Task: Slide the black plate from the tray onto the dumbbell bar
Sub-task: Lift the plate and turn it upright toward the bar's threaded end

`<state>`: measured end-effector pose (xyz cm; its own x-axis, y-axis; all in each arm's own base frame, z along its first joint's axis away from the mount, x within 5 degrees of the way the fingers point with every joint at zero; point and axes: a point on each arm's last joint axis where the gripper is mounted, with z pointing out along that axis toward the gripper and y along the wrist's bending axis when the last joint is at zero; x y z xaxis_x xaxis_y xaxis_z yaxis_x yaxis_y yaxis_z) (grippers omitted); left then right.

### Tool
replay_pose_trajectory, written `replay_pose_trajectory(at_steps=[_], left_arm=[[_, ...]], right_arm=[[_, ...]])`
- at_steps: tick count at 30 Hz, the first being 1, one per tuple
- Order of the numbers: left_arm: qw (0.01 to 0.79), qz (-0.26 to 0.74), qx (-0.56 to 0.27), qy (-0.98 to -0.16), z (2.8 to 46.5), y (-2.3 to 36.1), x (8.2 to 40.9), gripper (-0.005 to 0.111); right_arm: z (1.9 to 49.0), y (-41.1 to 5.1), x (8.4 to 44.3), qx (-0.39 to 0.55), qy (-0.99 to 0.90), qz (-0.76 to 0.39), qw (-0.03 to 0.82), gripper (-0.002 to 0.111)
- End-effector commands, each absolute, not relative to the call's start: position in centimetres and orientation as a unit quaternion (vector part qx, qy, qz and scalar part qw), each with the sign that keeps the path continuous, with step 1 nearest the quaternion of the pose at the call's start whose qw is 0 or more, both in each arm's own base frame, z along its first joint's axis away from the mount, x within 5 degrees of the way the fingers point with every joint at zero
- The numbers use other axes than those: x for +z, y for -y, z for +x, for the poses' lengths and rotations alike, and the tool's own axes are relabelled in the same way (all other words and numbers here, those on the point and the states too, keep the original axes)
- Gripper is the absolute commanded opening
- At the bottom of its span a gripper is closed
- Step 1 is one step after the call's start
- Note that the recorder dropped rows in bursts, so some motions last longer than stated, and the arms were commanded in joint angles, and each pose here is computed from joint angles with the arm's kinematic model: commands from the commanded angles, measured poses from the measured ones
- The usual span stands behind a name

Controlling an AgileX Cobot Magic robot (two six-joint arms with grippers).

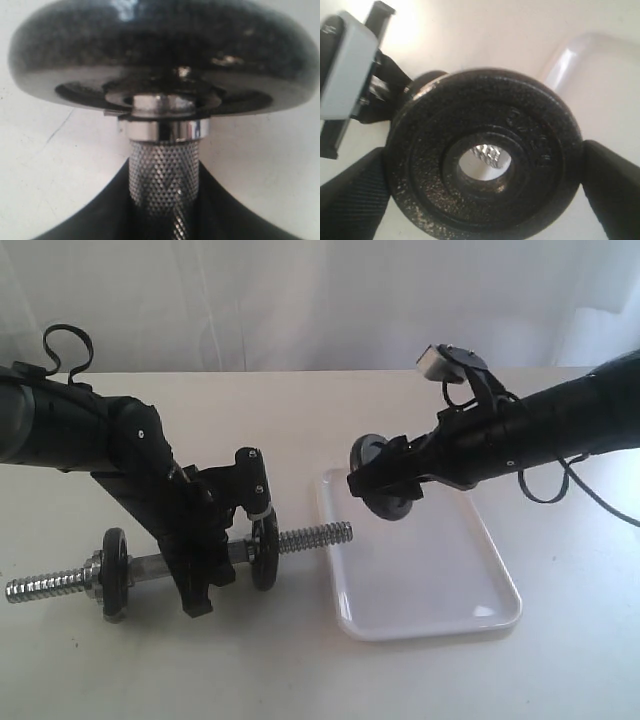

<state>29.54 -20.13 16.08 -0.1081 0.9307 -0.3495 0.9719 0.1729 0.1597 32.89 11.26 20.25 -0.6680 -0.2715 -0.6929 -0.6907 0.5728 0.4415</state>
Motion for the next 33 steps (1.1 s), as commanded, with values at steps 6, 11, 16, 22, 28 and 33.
replay_pose_trajectory(at_steps=[6, 11, 16, 22, 28, 33], left_arm=[[0.23, 0.611, -0.061, -0.755, 29.9, 20.7, 17.0, 0.0], [0.231, 0.606, -0.067, -0.758, 29.9, 20.8, 17.0, 0.0], [0.237, 0.608, -0.064, -0.755, 30.0, 20.8, 17.1, 0.0], [0.253, 0.602, -0.058, -0.755, 30.3, 20.9, 17.3, 0.0], [0.271, 0.592, -0.061, -0.756, 30.2, 20.9, 18.4, 0.0], [0.278, 0.592, -0.063, -0.754, 30.0, 20.7, 19.3, 0.0]], right_arm=[[31.7, -11.6, 18.1, 0.422, -0.761, -0.358, 0.337, 0.0], [32.7, -10.8, 18.4, 0.464, -0.733, -0.322, 0.379, 0.0], [33.1, -8.2, 19.1, 0.489, -0.719, -0.282, 0.405, 0.0], [33.4, -7.1, 18.1, 0.489, -0.728, -0.25, 0.409, 0.0], [33.8, -7.1, 16.4, 0.497, -0.737, -0.229, 0.395, 0.0], [33.8, -7.1, 15.9, 0.5, -0.741, -0.225, 0.389, 0.0]])
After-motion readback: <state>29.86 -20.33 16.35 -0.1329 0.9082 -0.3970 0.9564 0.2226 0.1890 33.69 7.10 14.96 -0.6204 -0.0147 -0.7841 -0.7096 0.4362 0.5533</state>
